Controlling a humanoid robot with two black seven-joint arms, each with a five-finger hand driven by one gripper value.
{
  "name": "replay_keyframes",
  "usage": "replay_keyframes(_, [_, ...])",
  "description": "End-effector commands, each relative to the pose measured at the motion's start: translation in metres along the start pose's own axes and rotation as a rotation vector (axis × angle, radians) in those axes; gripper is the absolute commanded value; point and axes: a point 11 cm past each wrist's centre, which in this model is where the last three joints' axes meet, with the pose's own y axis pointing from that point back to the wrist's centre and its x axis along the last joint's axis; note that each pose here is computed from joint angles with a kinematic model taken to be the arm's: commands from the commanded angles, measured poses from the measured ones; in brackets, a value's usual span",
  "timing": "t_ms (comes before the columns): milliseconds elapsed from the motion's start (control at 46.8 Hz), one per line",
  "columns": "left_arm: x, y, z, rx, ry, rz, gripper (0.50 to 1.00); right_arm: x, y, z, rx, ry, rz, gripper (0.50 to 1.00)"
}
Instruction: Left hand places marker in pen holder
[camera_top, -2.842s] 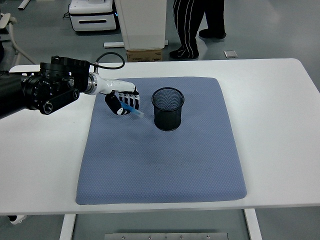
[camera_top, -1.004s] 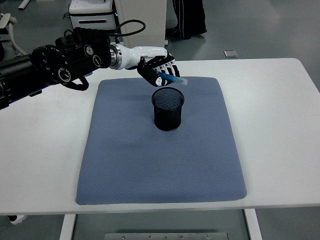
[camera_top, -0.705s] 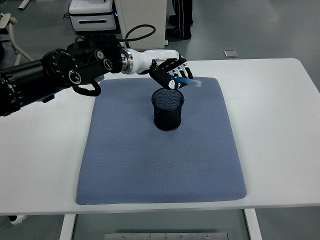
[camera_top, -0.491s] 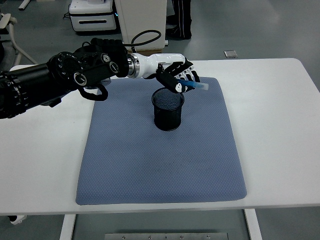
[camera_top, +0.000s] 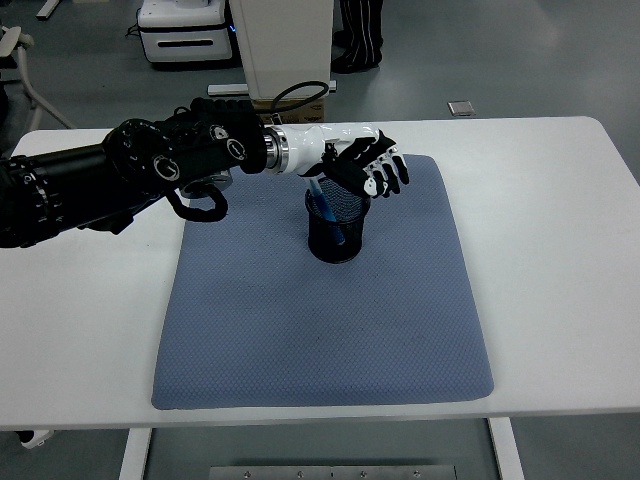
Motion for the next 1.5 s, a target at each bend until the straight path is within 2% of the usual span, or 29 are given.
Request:
replay_keyframes(0, [0.004, 0.002, 0.001, -0.002, -0.002, 0.009, 0.5, 0.0, 0.0, 0.0, 0.0, 0.0, 0.0, 1.0])
replay_keyframes(192, [0.009, 0.003, 0.002, -0.007, -0.005, 0.034, 0.508, 0.0, 0.0, 0.0, 0.0, 0.0, 0.0, 1.0])
replay_keyframes(235, [0.01, 0.003, 0.003, -0.013, -0.005, 0.042, 0.607, 0.0, 0.0, 0.0, 0.0, 0.0, 0.0, 1.0])
replay_keyframes(363, [0.016, 0.004, 0.011, -0.044, 0.011, 0.086, 0.996, 0.0, 0.0, 0.0, 0.002, 0.0, 0.0, 1.0])
replay_keyframes(470, [0.026, 0.007, 0.013, -0.076, 0.044, 0.148, 1.0, 0.0, 0.0, 0.0, 0.0, 0.0, 0.0, 1.0])
replay_keyframes(641, [0.044, 0.023, -0.012, -0.12, 0.199, 0.272, 1.0, 0.0, 0.0, 0.0, 0.0, 0.0, 0.0, 1.0])
replay_keyframes(726, [0.049, 0.033, -0.039, -0.118, 0.297, 0.346, 1.0, 0.0, 0.0, 0.0, 0.0, 0.0, 0.0, 1.0])
replay_keyframes(876, [0.071, 0.069, -0.09, -0.087, 0.402, 0.479, 1.0, 0.0, 0.0, 0.0, 0.0, 0.0, 0.0, 1.0])
replay_keyframes(983, [0.084, 0.097, -0.114, -0.106, 0.487, 0.563, 1.0, 0.0, 0.0, 0.0, 0.0, 0.0, 0.0, 1.0])
replay_keyframes(1090, [0.101, 0.134, -0.139, -0.127, 0.564, 0.666, 1.0, 0.0, 0.0, 0.0, 0.0, 0.0, 0.0, 1.0])
replay_keyframes(1218, [0.107, 0.166, -0.165, -0.135, 0.632, 0.739, 1.0, 0.0, 0.0, 0.0, 0.0, 0.0, 0.0, 1.0])
replay_keyframes(1474, [0.092, 0.202, -0.214, -0.105, 0.742, 0.816, 1.0, 0.0, 0.0, 0.0, 0.0, 0.0, 0.0, 1.0])
